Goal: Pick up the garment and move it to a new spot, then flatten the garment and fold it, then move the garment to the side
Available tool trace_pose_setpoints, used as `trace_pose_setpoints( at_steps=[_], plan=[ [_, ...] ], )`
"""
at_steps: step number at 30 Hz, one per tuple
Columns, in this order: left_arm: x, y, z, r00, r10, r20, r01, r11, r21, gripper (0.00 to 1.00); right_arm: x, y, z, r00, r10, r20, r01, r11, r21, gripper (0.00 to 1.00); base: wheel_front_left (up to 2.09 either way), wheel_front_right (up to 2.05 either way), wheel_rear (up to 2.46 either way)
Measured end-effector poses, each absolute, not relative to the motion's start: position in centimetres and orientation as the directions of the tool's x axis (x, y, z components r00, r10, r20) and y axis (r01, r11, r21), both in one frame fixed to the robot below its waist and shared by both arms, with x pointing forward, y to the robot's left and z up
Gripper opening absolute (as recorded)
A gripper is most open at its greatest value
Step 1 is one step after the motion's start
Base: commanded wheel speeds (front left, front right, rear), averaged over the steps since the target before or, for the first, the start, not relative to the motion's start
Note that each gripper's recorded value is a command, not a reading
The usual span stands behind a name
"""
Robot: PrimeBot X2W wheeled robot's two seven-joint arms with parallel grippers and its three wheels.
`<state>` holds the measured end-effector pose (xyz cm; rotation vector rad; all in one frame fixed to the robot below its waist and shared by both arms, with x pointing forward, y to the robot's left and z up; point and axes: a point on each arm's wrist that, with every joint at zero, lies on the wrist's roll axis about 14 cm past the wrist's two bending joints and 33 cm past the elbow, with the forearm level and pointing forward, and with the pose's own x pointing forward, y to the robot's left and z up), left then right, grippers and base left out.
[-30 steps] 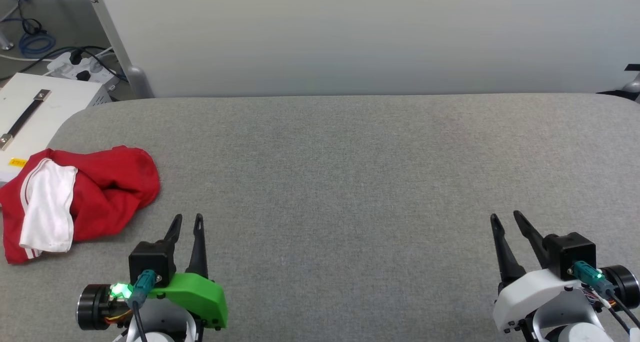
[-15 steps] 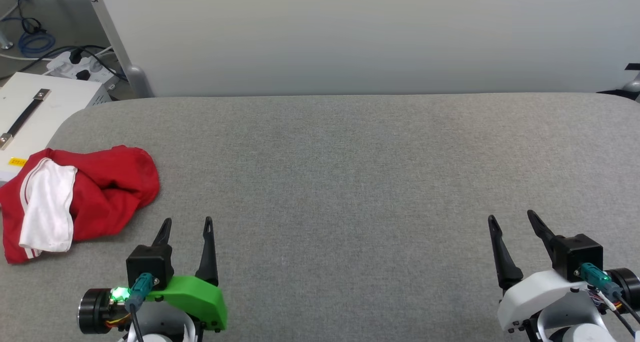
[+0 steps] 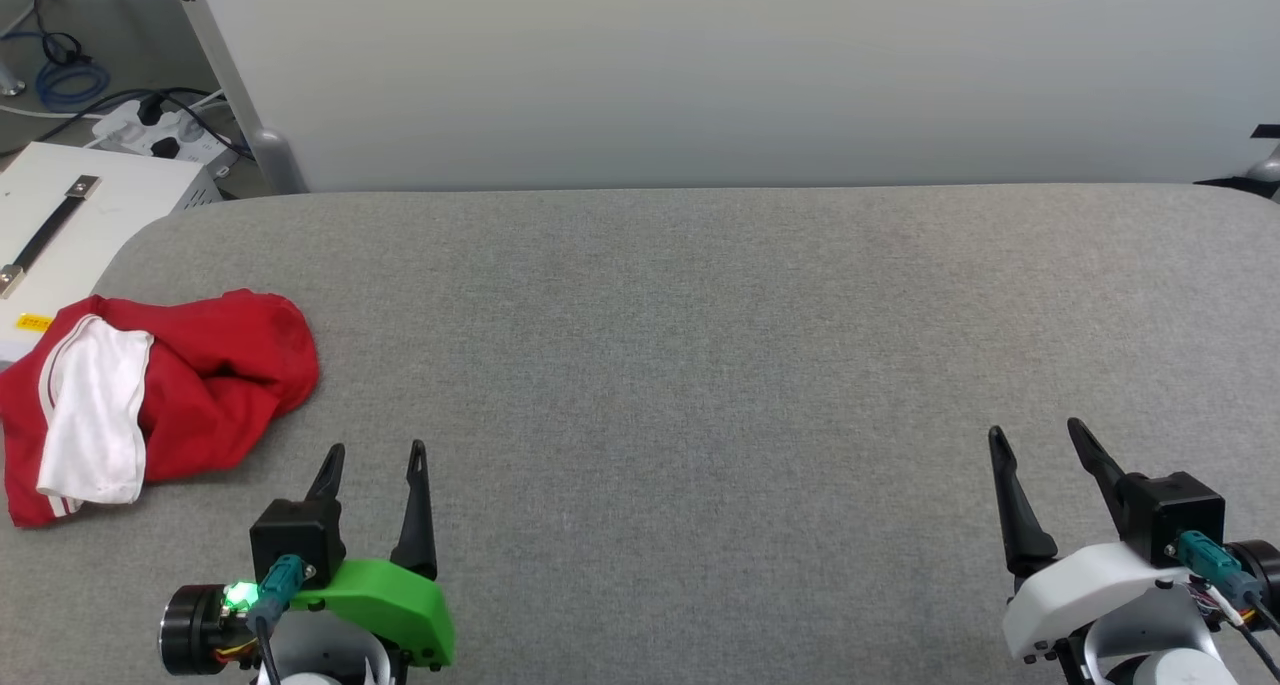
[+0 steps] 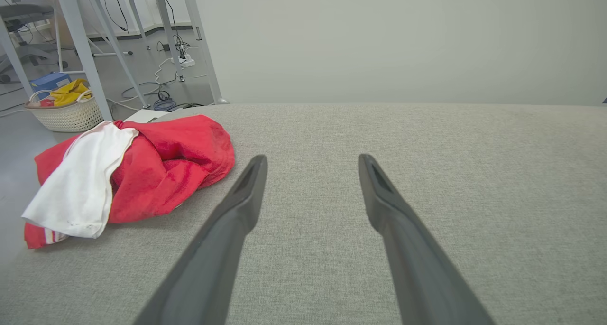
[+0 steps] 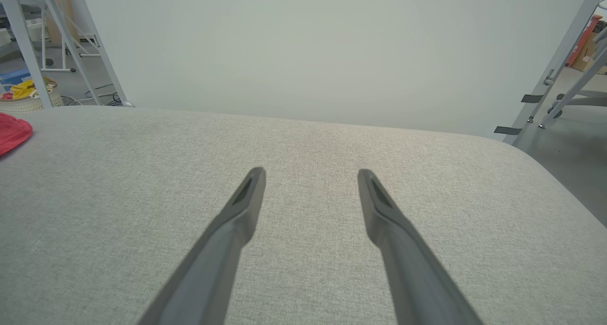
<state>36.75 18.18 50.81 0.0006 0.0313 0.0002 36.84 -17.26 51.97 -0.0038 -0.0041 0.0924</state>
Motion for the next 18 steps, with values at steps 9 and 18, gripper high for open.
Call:
trace_pose_setpoints(
  at_steps=[9,18],
  plan=[
    [36.77,18.16,50.54,1.000,-0.005,-0.029,0.004,1.000,-0.026,1.00,37.04,-17.53,52.35,0.996,0.084,0.027,-0.084,0.996,0.006,1.00,0.00,0.00,0.00],
    [36.80,18.28,50.85,1.000,-0.006,-0.008,0.005,0.999,-0.047,1.00,37.28,-17.54,53.02,0.995,0.083,0.059,-0.084,0.996,0.012,1.00,0.00,0.00,0.00]
  ],
)
